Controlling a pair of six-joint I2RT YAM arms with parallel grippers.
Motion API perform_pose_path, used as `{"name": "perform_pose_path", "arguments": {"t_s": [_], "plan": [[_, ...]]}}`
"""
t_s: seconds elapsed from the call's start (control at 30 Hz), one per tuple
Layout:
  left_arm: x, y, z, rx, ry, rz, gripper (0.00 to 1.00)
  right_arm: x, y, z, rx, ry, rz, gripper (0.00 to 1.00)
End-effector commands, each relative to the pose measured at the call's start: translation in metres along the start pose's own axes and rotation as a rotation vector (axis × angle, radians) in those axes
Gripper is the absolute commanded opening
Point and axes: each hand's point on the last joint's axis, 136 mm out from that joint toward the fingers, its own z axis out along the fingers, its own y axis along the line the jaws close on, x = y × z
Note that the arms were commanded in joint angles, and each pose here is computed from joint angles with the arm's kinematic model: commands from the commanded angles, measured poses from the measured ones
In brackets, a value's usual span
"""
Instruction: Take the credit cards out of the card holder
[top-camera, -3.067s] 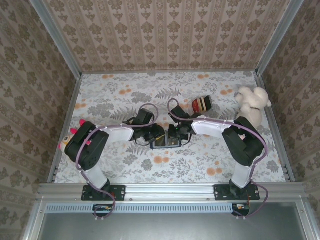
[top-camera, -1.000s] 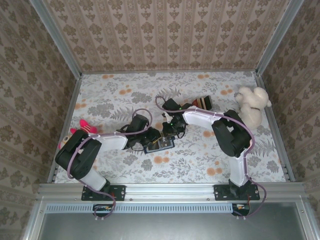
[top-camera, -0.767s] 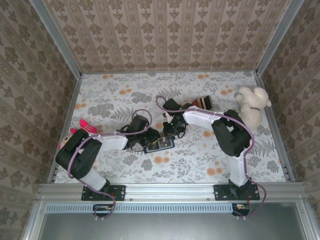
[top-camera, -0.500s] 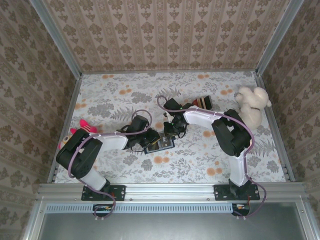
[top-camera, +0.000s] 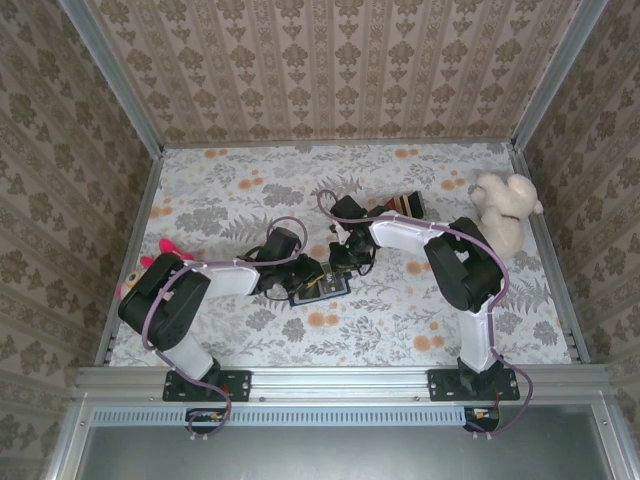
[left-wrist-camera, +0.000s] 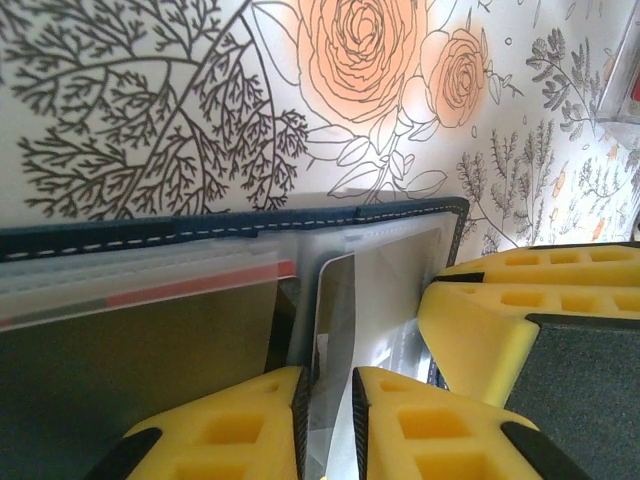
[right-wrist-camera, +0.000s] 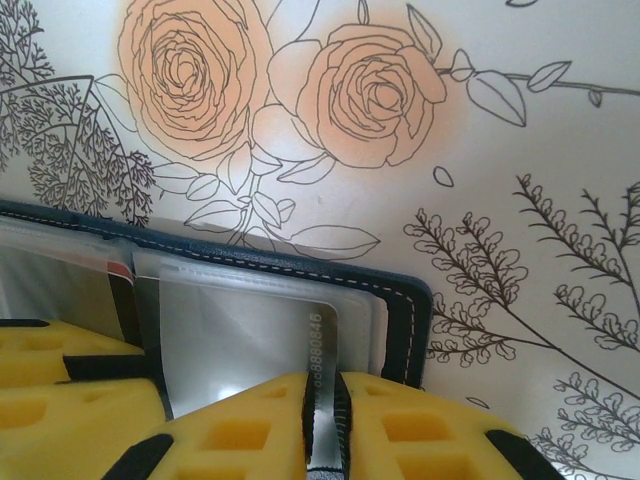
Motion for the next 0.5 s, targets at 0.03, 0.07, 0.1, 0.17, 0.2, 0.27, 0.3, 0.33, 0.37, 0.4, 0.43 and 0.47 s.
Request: {"name": "perform_pose_path", "arguments": {"t_s": [0.03, 0.07, 0.1, 0.17, 0.2, 0.27, 0.3, 0.33, 0.37, 0.4, 0.43, 0.47], "plan": [[0.006, 0.019, 0.006, -0.062, 0.031, -0.002, 0.25, 0.022, -0.012, 0.02, 0.02, 0.079, 0.04, 0.18], [0.005, 0.017, 0.006, -0.053, 0.032, 0.006, 0.25, 0.022, -0.012, 0.02, 0.015, 0.081, 0.038, 0.18], [0.006, 0.012, 0.006, -0.025, 0.038, 0.026, 0.25, 0.022, -0.011, 0.02, 0.008, 0.085, 0.037, 0.18], [0.004, 0.003, 0.003, 0.026, 0.041, 0.061, 0.25, 0.024, -0.012, 0.02, 0.006, 0.093, 0.039, 0.17], [0.003, 0.0, 0.001, 0.046, 0.037, 0.075, 0.25, 0.023, -0.013, 0.02, 0.004, 0.093, 0.043, 0.17], [0.001, -0.006, -0.003, 0.094, 0.033, 0.103, 0.25, 0.023, -0.013, 0.019, -0.004, 0.091, 0.049, 0.17], [-0.001, -0.009, -0.005, 0.117, 0.029, 0.11, 0.25, 0.023, -0.012, 0.019, -0.008, 0.09, 0.051, 0.17], [-0.001, -0.011, -0.006, 0.134, 0.028, 0.119, 0.25, 0.023, -0.012, 0.019, -0.013, 0.091, 0.051, 0.17], [-0.002, -0.014, -0.006, 0.151, 0.028, 0.128, 0.24, 0.022, -0.011, 0.019, -0.018, 0.09, 0.05, 0.17], [-0.002, -0.017, -0.006, 0.166, 0.029, 0.139, 0.24, 0.022, -0.01, 0.018, -0.022, 0.091, 0.051, 0.17], [-0.002, -0.019, -0.006, 0.181, 0.032, 0.154, 0.24, 0.022, -0.009, 0.018, -0.025, 0.09, 0.049, 0.17], [-0.001, -0.021, -0.006, 0.195, 0.038, 0.169, 0.24, 0.022, -0.009, 0.018, -0.026, 0.09, 0.047, 0.17]]}}
